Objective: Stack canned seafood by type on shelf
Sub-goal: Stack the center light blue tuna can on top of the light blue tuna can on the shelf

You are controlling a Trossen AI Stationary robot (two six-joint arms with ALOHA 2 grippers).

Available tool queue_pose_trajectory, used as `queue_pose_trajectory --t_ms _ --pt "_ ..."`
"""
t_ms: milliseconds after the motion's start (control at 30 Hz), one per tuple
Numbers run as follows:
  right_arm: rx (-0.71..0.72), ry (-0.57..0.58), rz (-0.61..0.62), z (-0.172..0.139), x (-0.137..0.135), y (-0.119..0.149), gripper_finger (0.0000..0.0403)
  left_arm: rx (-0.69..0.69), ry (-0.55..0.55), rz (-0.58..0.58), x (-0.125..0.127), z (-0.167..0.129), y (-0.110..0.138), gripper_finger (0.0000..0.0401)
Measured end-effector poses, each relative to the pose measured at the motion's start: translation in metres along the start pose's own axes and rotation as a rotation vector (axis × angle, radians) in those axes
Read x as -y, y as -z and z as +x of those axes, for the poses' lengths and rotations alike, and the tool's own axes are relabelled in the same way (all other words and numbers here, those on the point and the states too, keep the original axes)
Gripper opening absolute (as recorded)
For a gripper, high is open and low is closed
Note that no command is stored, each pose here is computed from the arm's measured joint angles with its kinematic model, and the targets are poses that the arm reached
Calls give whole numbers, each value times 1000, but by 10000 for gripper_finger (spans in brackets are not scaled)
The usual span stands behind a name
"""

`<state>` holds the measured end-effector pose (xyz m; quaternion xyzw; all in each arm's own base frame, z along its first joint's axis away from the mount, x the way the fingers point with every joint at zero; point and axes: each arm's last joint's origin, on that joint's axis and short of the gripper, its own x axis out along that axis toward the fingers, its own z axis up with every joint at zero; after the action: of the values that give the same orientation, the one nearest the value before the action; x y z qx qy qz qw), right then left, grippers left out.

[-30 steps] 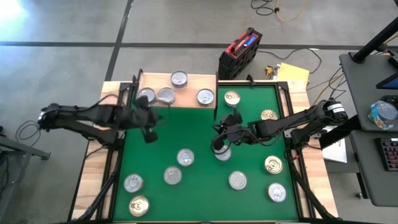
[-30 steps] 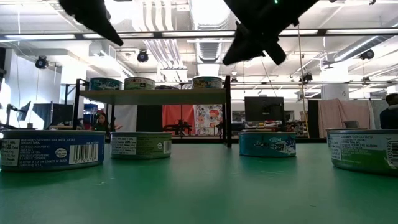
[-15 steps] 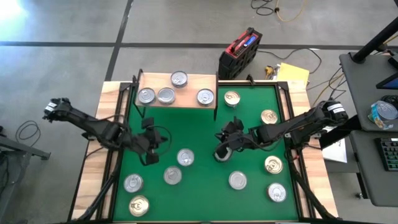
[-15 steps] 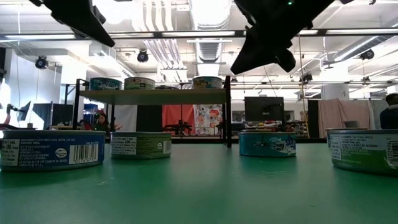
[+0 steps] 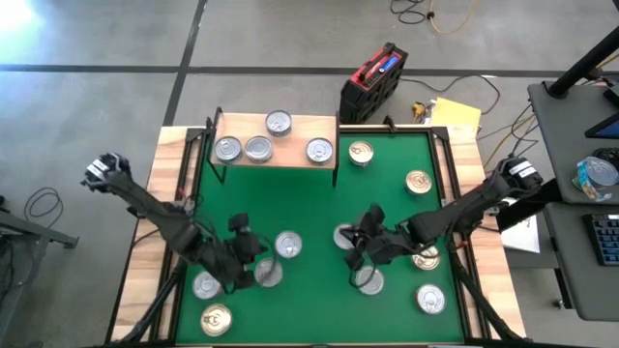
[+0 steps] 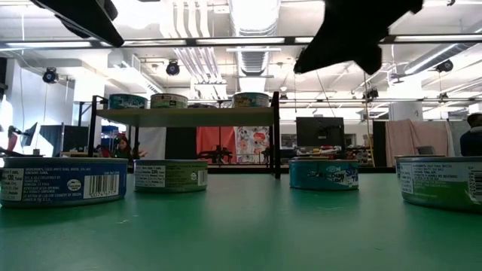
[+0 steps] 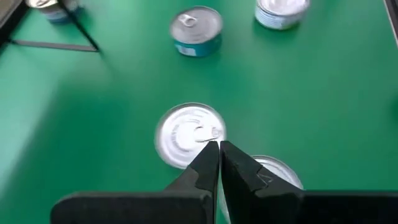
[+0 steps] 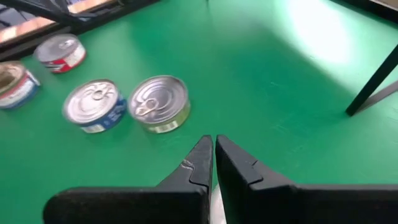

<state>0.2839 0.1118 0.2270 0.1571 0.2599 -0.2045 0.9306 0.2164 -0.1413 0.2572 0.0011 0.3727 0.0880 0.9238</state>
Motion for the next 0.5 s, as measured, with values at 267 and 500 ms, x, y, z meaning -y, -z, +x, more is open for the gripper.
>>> queue_pose_trajectory --t_ms 267,500 --pt "45 -5 28 -12 -16 16 11 -68 -19 90 39 26 1 0" --pt "50 -21 44 -13 -19 18 11 -117 -61 136 50 40 3 0"
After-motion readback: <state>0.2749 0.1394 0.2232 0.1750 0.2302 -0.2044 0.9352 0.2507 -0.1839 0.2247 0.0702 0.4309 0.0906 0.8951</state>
